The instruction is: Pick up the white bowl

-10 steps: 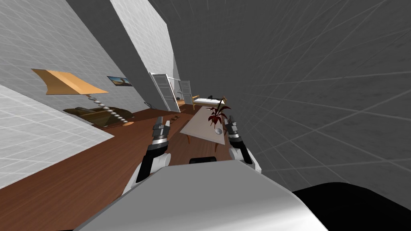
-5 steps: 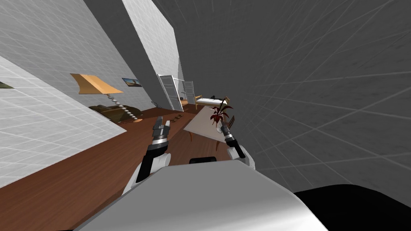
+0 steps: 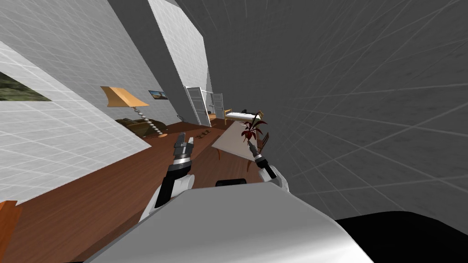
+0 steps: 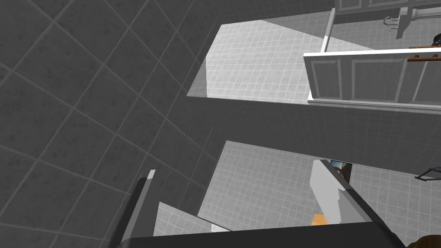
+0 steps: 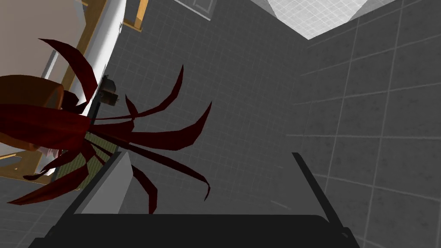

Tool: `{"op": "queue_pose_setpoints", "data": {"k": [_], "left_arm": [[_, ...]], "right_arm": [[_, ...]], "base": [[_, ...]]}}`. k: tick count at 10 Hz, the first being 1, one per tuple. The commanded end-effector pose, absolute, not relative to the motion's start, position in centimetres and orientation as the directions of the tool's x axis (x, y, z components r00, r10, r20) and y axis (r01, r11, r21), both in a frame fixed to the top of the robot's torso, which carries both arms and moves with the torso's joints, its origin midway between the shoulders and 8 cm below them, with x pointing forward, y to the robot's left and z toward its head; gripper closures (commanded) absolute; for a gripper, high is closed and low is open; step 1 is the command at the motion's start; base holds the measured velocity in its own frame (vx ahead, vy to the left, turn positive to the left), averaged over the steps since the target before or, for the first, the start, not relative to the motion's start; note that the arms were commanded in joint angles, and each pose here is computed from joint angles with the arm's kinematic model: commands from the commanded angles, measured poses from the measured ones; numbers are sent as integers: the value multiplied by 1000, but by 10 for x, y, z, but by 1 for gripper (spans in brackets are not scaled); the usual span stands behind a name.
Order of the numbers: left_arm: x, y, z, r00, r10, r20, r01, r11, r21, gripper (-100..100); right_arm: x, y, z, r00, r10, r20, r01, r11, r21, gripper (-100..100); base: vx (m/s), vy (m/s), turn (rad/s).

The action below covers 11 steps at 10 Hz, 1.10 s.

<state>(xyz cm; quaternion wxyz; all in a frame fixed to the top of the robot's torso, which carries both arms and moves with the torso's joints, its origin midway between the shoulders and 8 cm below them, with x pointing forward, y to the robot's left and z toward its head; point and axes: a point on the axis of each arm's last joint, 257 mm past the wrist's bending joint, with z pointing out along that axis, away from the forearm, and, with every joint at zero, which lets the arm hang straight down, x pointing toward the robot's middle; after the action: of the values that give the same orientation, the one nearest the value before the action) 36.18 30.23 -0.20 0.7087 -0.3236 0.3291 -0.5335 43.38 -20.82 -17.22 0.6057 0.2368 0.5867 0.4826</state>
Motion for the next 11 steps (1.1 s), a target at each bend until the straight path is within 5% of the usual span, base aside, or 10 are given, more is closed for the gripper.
{"op": "queue_pose_setpoints", "data": {"k": [1, 11], "left_arm": [[362, 302, -2, 214, -969, -121, 543, 221, -810, 0], [362, 302, -2, 214, -969, -121, 543, 221, -810, 0]], "right_arm": [[436, -207, -199, -188, 814, -549, -275, 493, 825, -100], [425, -237, -342, -365, 555, -747, -121, 767, 630, -100]], "base": [[-19, 24, 107], [-1, 21, 82]]}}
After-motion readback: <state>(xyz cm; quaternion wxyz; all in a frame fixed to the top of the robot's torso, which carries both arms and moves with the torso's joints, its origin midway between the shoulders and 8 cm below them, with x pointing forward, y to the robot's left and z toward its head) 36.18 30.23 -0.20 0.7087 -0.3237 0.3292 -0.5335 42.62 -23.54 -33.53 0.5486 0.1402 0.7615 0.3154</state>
